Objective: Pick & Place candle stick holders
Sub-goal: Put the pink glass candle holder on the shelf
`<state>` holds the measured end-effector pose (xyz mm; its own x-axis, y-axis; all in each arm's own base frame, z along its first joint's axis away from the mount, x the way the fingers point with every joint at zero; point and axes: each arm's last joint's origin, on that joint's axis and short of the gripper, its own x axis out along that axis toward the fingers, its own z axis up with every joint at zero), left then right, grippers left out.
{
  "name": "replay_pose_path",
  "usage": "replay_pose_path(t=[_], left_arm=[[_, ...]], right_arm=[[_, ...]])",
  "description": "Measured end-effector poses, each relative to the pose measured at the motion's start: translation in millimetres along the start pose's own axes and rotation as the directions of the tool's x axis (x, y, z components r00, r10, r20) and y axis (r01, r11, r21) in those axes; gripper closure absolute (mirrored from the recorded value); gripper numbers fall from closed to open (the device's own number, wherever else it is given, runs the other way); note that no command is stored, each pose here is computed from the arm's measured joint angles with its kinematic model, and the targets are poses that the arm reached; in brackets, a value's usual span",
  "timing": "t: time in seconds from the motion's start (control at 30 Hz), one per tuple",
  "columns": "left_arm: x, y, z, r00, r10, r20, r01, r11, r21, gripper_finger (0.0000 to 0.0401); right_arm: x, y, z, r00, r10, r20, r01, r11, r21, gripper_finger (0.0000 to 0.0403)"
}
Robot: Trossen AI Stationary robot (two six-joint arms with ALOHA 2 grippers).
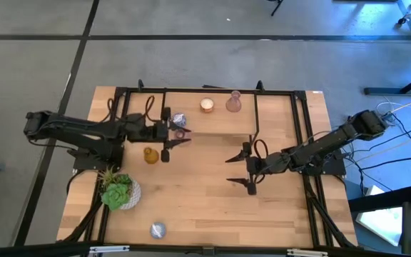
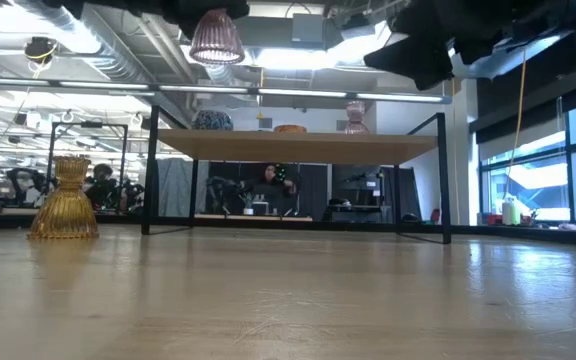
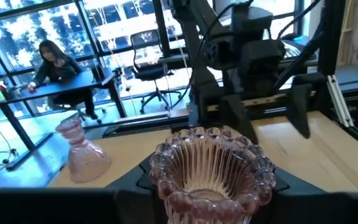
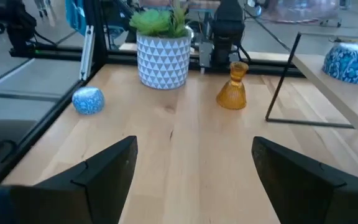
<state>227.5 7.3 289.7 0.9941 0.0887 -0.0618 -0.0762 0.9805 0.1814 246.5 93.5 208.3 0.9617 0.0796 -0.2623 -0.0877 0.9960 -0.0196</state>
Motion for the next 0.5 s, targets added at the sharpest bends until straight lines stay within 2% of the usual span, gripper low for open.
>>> replay_pose_path(t=[0.2,0.5], left_arm=[[0,30,5,0.999,0.033,-0.015,-0.033,0.999,-0.012,0.0277],[-9,79,-1,0.995,0.099,-0.014,-0.100,0.992,-0.077,0.0271]], right_arm=[[-1,4,3,0.996,0.080,0.024,-0.080,0.997,-0.019,0.0082],[-1,4,3,0.996,0.084,0.023,-0.084,0.996,-0.022,0.0082]])
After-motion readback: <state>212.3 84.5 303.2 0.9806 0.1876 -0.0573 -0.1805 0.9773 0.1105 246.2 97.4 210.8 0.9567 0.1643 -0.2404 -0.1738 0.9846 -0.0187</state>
